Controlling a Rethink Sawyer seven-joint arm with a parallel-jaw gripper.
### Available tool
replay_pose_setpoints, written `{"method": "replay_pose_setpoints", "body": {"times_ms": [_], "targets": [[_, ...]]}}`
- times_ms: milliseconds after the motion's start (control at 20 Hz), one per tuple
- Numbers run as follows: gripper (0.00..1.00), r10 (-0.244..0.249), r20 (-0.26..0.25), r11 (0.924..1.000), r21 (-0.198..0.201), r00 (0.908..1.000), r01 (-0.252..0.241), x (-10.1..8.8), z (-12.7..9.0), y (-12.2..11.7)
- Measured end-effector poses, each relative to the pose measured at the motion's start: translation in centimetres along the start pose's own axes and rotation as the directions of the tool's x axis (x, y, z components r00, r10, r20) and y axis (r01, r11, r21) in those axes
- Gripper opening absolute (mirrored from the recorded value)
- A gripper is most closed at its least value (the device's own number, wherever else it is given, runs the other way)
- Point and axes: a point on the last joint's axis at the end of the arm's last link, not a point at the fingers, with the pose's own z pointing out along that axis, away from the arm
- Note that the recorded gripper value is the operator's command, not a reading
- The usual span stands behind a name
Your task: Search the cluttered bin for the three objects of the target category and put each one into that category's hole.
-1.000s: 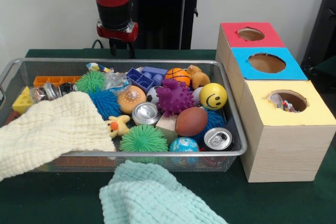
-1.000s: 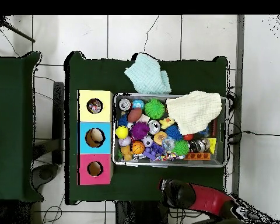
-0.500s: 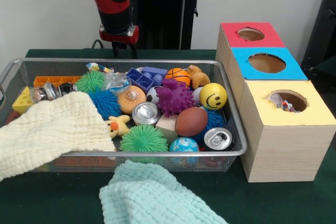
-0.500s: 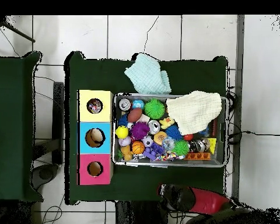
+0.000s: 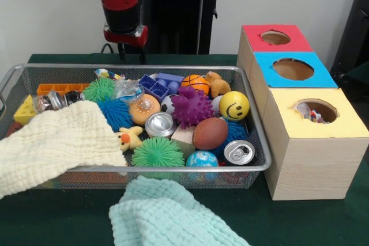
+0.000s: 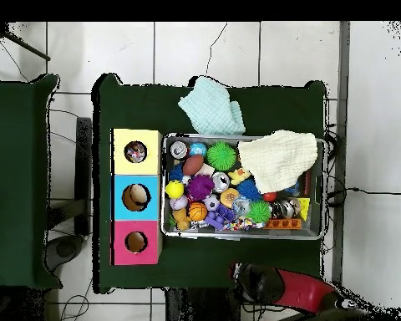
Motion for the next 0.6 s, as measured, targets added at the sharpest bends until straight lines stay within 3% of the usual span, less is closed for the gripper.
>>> {"method": "replay_pose_setpoints", "body": {"times_ms": [300,600], "targets": [[1.00,0.000,0.053,0.9997,0.025,0.9986,-0.001,-1.4,-2.0,-0.7],[1.00,-0.006,0.073,0.9990,0.044,0.9973,0.003,-2.2,-3.5,-0.8]]}}
